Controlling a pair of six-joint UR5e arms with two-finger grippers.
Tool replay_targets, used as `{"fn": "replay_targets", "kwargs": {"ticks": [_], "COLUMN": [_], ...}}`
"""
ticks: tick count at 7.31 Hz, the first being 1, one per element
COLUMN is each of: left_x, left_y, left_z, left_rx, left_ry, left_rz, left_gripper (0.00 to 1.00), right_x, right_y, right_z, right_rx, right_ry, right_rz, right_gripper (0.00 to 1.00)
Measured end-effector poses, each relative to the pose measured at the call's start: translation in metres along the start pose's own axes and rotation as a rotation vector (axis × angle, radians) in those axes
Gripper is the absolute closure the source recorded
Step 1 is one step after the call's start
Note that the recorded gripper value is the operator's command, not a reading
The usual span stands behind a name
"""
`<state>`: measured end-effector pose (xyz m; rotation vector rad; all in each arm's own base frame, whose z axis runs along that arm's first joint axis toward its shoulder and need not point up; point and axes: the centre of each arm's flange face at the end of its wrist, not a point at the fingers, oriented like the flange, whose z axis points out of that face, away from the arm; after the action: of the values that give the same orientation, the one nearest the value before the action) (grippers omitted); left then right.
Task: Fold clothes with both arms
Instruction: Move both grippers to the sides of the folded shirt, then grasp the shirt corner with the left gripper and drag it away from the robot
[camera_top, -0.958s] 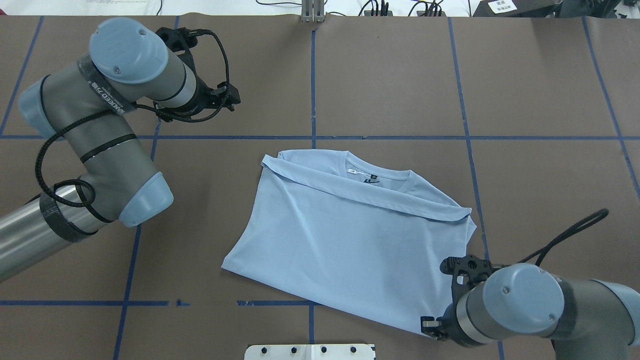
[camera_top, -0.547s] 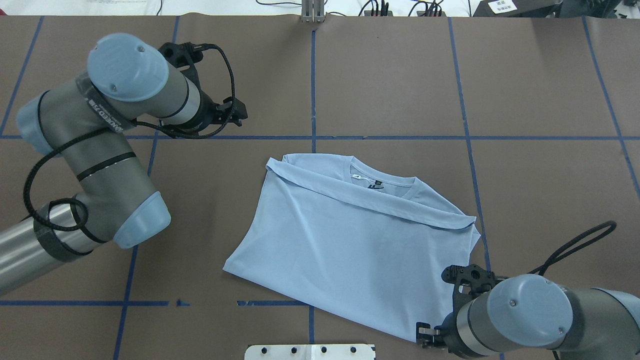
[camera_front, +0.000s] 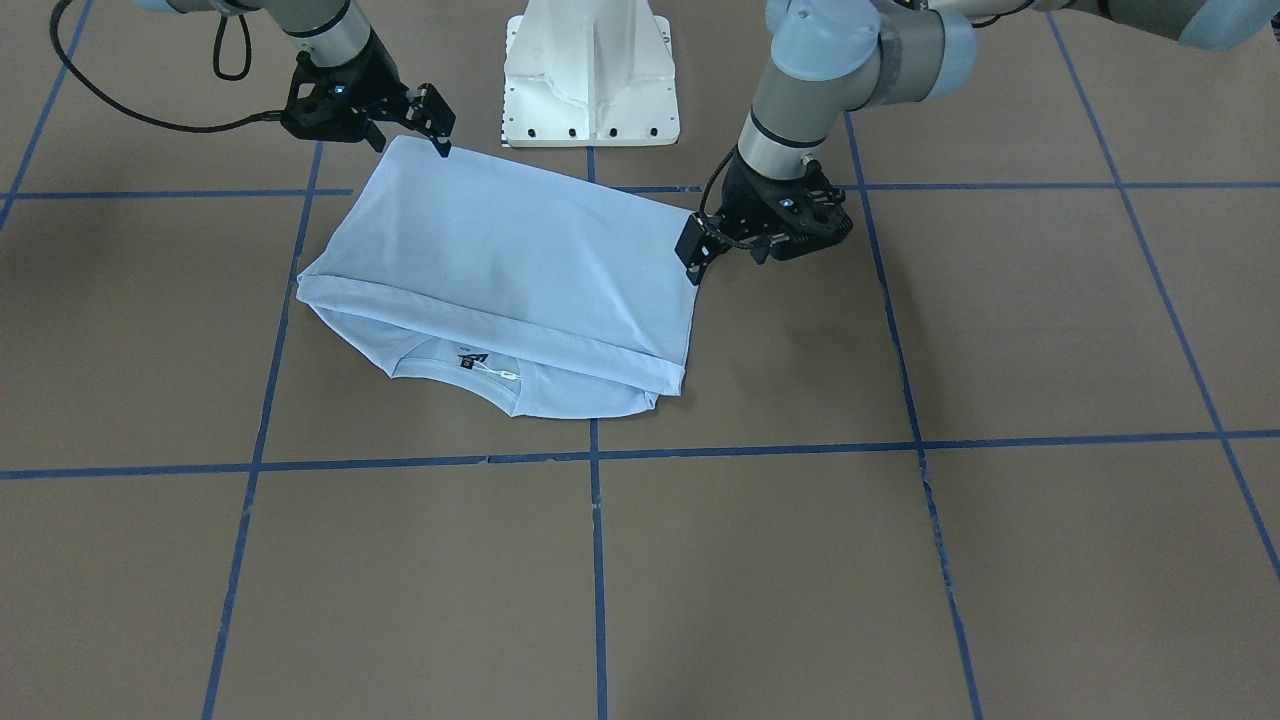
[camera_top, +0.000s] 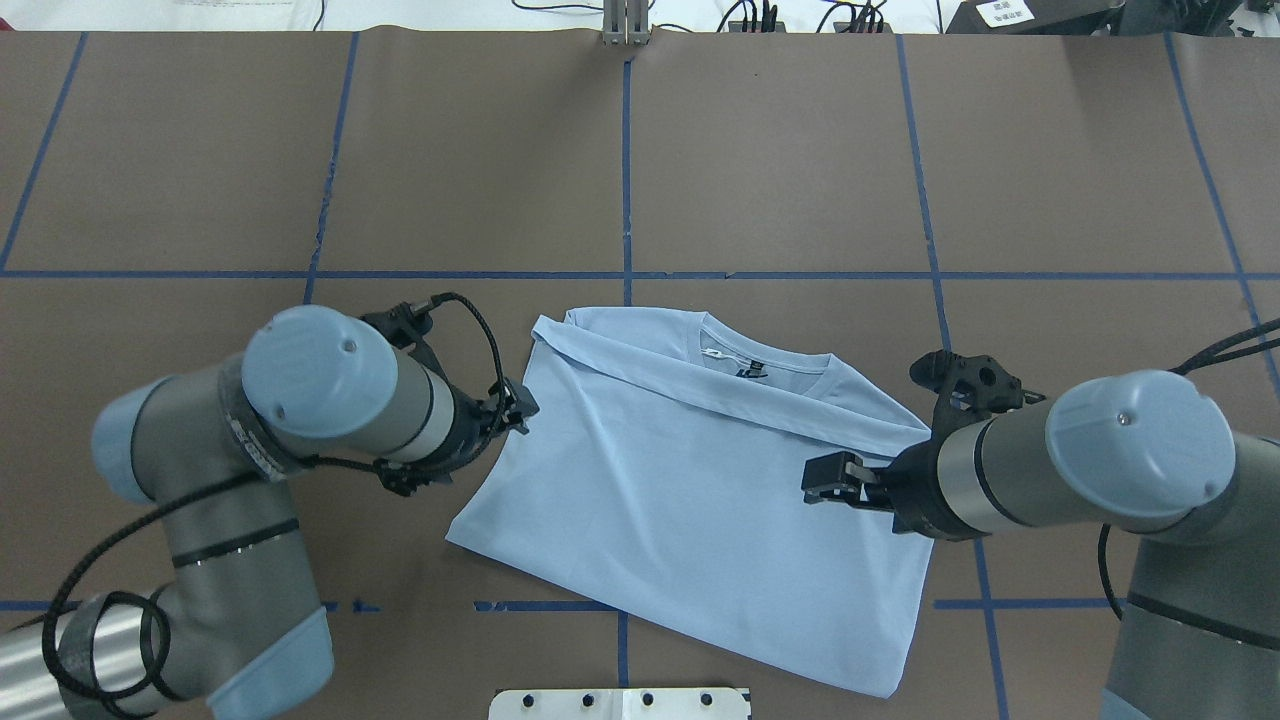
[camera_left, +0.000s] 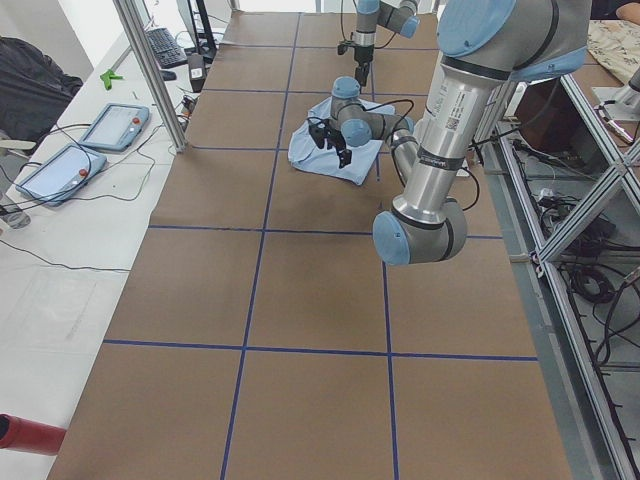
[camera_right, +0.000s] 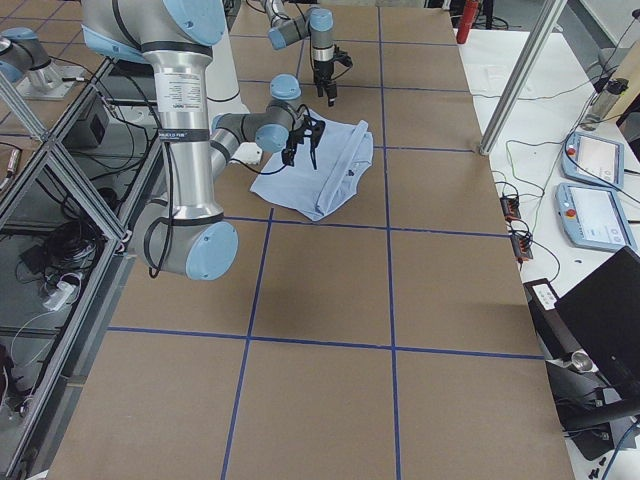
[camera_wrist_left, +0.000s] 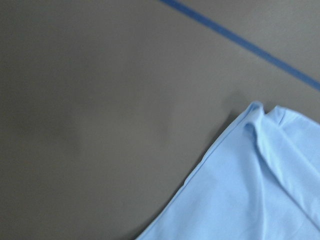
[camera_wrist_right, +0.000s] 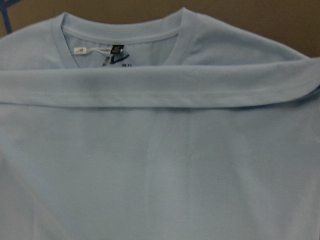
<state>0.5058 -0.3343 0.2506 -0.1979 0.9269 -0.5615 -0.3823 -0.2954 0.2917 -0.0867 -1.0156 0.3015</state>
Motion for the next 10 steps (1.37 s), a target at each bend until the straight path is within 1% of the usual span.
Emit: {"fn": "replay_targets", "kwargs": {"ticks": [1, 2, 3, 4, 5, 6, 8, 9, 10], "left_x": [-0.015, -0.031, -0.039, -0.042, -0.042, -0.041, -0.042, -0.043, -0.044], "left_y": [0.027, 0.046, 0.056, 0.059, 0.057, 0.053, 0.046, 0.045, 0.046], "left_z": [0.017, 0.032, 0.042, 0.046, 0.046, 0.046, 0.048, 0.049, 0.051], "left_rx": [-0.003, 0.000, 0.008, 0.018, 0.034, 0.048, 0.081, 0.088, 0.090], "left_ry": [-0.027, -0.055, -0.070, -0.074, -0.070, -0.066, -0.083, -0.090, -0.096], "left_rz": [-0.046, -0.073, -0.081, -0.084, -0.086, -0.090, -0.097, -0.097, -0.097], "left_gripper": [0.03, 0.07, 0.14, 0.18, 0.20, 0.21, 0.21, 0.24, 0.25], "right_x": [-0.004, -0.005, -0.006, -0.006, -0.006, -0.006, -0.006, -0.005, -0.005], "right_y": [-0.016, -0.025, -0.029, -0.030, -0.030, -0.031, -0.031, -0.031, -0.031], "right_z": [-0.003, -0.002, 0.000, 0.001, 0.001, 0.002, 0.002, 0.003, 0.003], "right_rx": [0.030, 0.049, 0.059, 0.063, 0.063, 0.063, 0.062, 0.061, 0.061], "right_ry": [-0.008, -0.007, -0.004, -0.003, -0.002, -0.002, -0.001, 0.001, 0.001], "right_rz": [0.014, 0.021, 0.024, 0.025, 0.026, 0.026, 0.027, 0.027, 0.027], "right_gripper": [0.00, 0.00, 0.00, 0.00, 0.00, 0.00, 0.00, 0.00, 0.00]}}
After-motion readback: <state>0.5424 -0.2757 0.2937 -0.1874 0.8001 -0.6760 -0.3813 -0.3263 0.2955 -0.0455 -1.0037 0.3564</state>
